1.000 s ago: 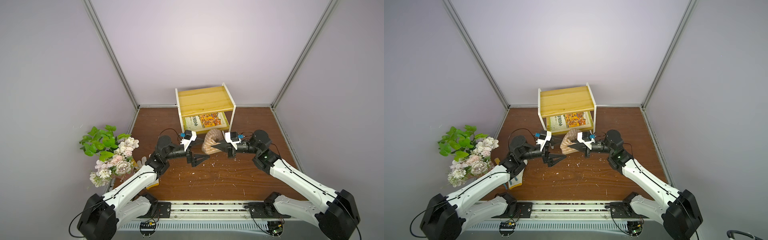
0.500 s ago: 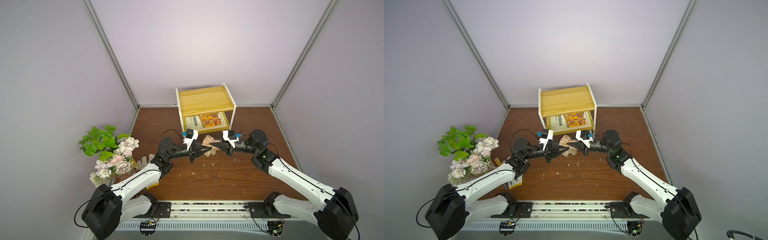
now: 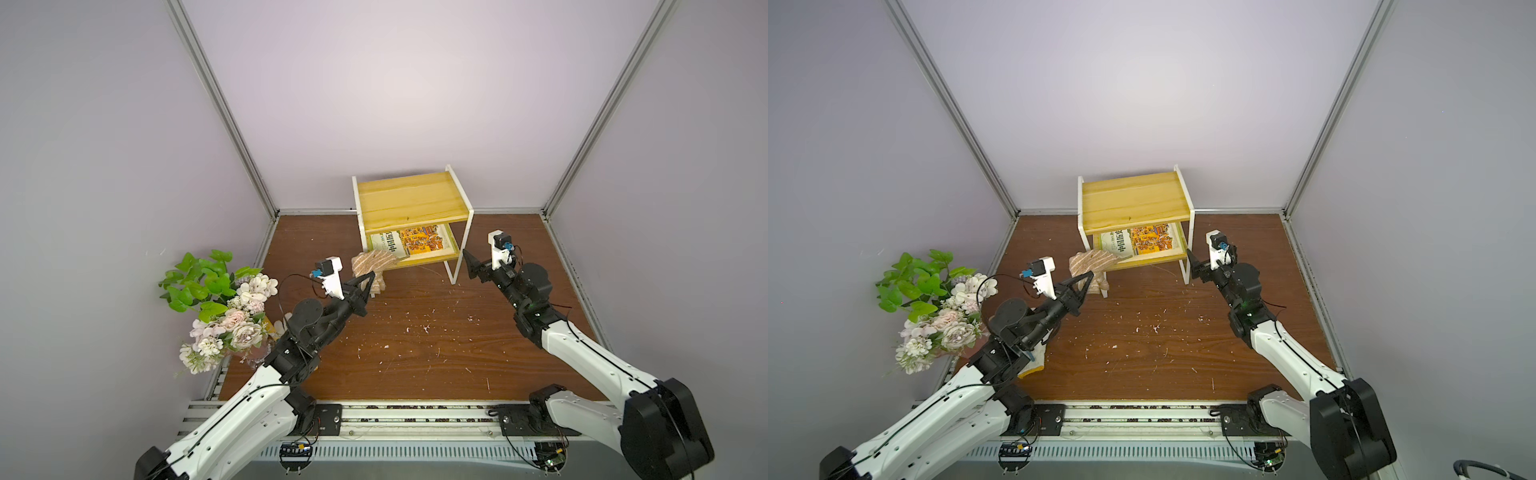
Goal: Wipe the bookshelf clean with a cloth
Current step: Hold the shelf at the center of the board, then wipe the dust from the shelf.
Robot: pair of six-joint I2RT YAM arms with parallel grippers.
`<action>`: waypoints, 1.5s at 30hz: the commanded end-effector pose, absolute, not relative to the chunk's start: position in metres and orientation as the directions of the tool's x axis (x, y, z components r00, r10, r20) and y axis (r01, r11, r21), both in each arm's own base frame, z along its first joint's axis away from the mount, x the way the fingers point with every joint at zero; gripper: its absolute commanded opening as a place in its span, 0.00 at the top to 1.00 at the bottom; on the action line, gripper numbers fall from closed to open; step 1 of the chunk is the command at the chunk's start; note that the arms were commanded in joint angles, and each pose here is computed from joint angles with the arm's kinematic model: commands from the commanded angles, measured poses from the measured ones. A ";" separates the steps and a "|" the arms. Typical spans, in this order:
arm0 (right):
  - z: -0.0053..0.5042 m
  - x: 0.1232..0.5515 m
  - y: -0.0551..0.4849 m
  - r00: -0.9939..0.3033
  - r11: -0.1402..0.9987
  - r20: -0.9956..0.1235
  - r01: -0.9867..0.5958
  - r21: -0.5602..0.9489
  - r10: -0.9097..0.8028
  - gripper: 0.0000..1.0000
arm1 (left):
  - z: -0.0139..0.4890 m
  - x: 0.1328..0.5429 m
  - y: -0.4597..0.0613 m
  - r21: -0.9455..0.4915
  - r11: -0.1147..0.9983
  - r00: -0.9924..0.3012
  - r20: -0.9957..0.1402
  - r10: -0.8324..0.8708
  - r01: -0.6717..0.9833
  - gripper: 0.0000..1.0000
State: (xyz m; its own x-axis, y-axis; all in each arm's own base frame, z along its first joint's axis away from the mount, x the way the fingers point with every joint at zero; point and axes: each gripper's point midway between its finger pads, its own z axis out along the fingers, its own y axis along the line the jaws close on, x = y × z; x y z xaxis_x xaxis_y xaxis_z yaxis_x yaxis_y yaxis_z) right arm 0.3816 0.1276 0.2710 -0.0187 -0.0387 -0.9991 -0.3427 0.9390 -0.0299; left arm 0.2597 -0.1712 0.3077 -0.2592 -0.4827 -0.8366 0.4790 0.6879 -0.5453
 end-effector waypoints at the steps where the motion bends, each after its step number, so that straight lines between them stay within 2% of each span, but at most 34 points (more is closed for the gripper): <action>1: 0.321 0.391 0.144 0.132 0.906 -0.991 -0.420 -0.044 0.013 0.15 | 0.349 0.259 -0.163 -0.555 0.680 -0.201 -0.823 -0.531 0.479 1.00; 6: 0.314 0.416 0.159 0.149 0.885 -0.987 -0.451 -0.118 -0.056 0.22 | 0.380 0.265 -0.170 -0.512 0.703 -0.192 -0.853 -0.486 0.493 1.00; 8: 0.310 0.419 0.165 0.134 0.872 -0.988 -0.473 -0.129 -0.073 0.32 | 0.389 0.272 -0.162 -0.486 0.751 -0.163 -0.869 -0.466 0.447 1.00; 10: 0.307 0.416 0.168 0.127 0.862 -0.990 -0.493 -0.117 -0.062 0.50 | 0.387 0.278 -0.151 -0.487 0.788 -0.153 -0.872 -0.466 0.376 1.00; 13: 0.299 0.409 0.164 0.110 0.868 -0.993 -0.490 -0.080 -0.030 0.71 | 0.340 0.285 -0.141 -0.549 0.799 -0.243 -0.832 -0.498 0.246 1.00; 15: 0.296 0.404 0.163 0.103 0.869 -0.995 -0.491 -0.056 -0.006 0.80 | 0.296 0.288 -0.131 -0.578 0.803 -0.288 -0.801 -0.524 0.145 1.00; 17: 0.295 0.401 0.166 0.088 0.859 -0.996 -0.510 -0.047 -0.003 0.87 | 0.291 0.290 -0.131 -0.581 0.800 -0.317 -0.794 -0.519 0.147 1.00; 19: 0.299 0.397 0.169 0.081 0.847 -0.997 -0.530 -0.037 0.006 0.92 | 0.328 0.290 -0.146 -0.579 0.765 -0.308 -0.810 -0.499 0.281 1.00; 22: 0.310 0.388 0.169 0.080 0.841 -0.996 -0.542 -0.004 0.047 0.98 | 0.398 0.281 -0.161 -0.535 0.706 -0.208 -0.840 -0.501 0.464 1.00; 25: 0.315 0.380 0.169 0.064 0.831 -0.993 -0.555 0.045 0.096 1.00 | 0.427 0.285 -0.153 -0.501 0.730 -0.115 -0.852 -0.512 0.464 1.00; 27: 0.310 0.376 0.168 0.040 0.829 -0.992 -0.554 0.074 0.116 1.00 | 0.415 0.295 -0.150 -0.516 0.751 -0.130 -0.849 -0.512 0.413 1.00; 31: 0.297 0.373 0.160 0.002 0.847 -0.991 -0.521 0.111 0.132 1.00 | 0.345 0.315 -0.143 -0.577 0.779 -0.248 -0.814 -0.525 0.244 1.00; 34: 0.288 0.378 0.161 -0.032 0.850 -0.993 -0.514 0.118 0.118 1.00 | 0.324 0.326 -0.105 -0.559 0.827 -0.212 -0.817 -0.536 0.063 1.00; 36: 0.284 0.381 0.164 -0.053 0.845 -0.992 -0.519 0.127 0.116 1.00 | 0.343 0.329 -0.098 -0.584 0.801 -0.200 -0.807 -0.556 0.129 1.00; 40: 0.286 0.382 0.167 -0.058 0.837 -0.991 -0.530 0.136 0.123 1.00 | 0.398 0.325 -0.130 -0.574 0.726 -0.217 -0.817 -0.533 0.379 1.00; 45: 0.283 0.385 0.170 -0.079 0.830 -0.990 -0.538 0.144 0.120 1.00 | 0.396 0.351 -0.145 -0.539 0.717 -0.264 -0.842 -0.471 0.441 1.00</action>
